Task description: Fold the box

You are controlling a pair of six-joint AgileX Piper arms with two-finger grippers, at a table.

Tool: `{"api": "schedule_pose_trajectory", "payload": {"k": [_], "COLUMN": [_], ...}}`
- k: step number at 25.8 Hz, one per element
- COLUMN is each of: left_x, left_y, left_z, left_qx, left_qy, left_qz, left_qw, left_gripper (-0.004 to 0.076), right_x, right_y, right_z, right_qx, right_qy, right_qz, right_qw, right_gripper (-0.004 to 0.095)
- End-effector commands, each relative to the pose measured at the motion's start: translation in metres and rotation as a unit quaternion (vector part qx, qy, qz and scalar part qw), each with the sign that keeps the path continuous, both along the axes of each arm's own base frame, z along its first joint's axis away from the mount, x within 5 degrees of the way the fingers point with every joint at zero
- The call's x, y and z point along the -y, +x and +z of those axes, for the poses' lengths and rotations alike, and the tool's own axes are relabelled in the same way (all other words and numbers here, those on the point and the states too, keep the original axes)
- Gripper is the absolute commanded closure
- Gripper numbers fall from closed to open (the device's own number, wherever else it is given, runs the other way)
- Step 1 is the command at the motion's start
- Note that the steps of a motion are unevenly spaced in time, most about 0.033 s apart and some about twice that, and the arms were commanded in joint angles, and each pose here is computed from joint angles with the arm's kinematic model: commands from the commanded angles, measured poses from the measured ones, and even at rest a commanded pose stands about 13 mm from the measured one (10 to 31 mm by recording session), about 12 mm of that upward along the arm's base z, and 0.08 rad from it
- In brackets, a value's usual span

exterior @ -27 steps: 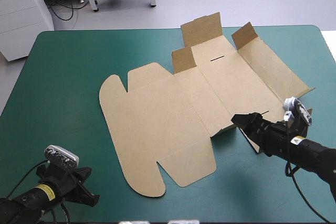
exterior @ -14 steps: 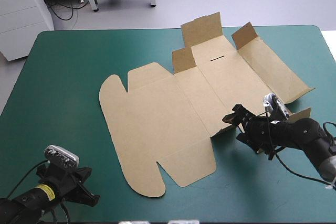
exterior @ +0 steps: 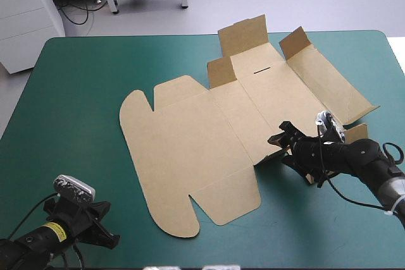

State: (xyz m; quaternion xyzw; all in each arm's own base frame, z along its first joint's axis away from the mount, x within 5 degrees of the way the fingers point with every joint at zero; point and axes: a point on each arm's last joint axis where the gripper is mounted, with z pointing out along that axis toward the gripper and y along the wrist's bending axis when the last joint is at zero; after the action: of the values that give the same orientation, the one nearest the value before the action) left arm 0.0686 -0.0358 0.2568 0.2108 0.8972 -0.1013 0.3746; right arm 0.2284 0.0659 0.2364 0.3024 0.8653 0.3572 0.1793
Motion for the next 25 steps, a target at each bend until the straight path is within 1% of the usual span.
{"api": "schedule_pose_trajectory", "payload": {"k": [1, 6, 12, 14, 16, 18, 19, 20, 21, 22, 25], "left_x": [0.003, 0.003, 0.003, 0.003, 0.003, 0.003, 0.003, 0.003, 0.003, 0.003, 0.003], "left_y": [0.004, 0.004, 0.004, 0.004, 0.004, 0.004, 0.004, 0.004, 0.004, 0.004, 0.004], "left_z": [0.011, 0.011, 0.011, 0.011, 0.011, 0.011, 0.011, 0.011, 0.011, 0.011, 0.011], "left_qx": [0.030, 0.030, 0.030, 0.030, 0.030, 0.030, 0.030, 0.030, 0.030, 0.030, 0.030], "left_qy": [-0.019, -0.019, -0.019, -0.019, -0.019, -0.019, -0.019, -0.019, -0.019, -0.019, -0.019], "left_qz": [0.001, 0.001, 0.001, 0.001, 0.001, 0.001, 0.001, 0.001, 0.001, 0.001, 0.001], "left_qw": [0.999, 0.999, 0.999, 0.999, 0.999, 0.999, 0.999, 0.999, 0.999, 0.999, 0.999], "left_gripper": [0.0756, 0.0756, 0.0756, 0.0756, 0.0756, 0.0756, 0.0756, 0.0756, 0.0756, 0.0756, 0.0756], "right_x": [-0.004, -0.003, -0.004, -0.005, -0.005, -0.006, -0.006, -0.006, -0.006, -0.006, -0.006], "right_y": [0.003, 0.004, 0.006, 0.007, 0.007, 0.007, 0.007, 0.007, 0.007, 0.007, 0.007], "right_z": [0.017, 0.016, 0.011, 0.008, 0.006, 0.005, 0.005, 0.005, 0.005, 0.005, 0.005], "right_qx": [0.035, 0.045, 0.032, 0.025, 0.021, 0.018, 0.018, 0.018, 0.023, 0.027, 0.046], "right_qy": [0.021, 0.010, 0.010, 0.011, 0.009, 0.010, 0.010, 0.010, 0.005, 0.001, -0.018], "right_qz": [0.006, 0.014, 0.018, 0.024, 0.031, 0.033, 0.033, 0.033, 0.040, 0.045, 0.070], "right_qw": [0.999, 0.999, 0.999, 0.999, 0.999, 0.999, 0.999, 0.999, 0.999, 0.999, 0.996], "right_gripper": [0.0309, 0.0309, 0.0309, 0.0336, 0.0404, 0.0525, 0.0667, 0.0725, 0.0861, 0.0920, 0.0930]}}
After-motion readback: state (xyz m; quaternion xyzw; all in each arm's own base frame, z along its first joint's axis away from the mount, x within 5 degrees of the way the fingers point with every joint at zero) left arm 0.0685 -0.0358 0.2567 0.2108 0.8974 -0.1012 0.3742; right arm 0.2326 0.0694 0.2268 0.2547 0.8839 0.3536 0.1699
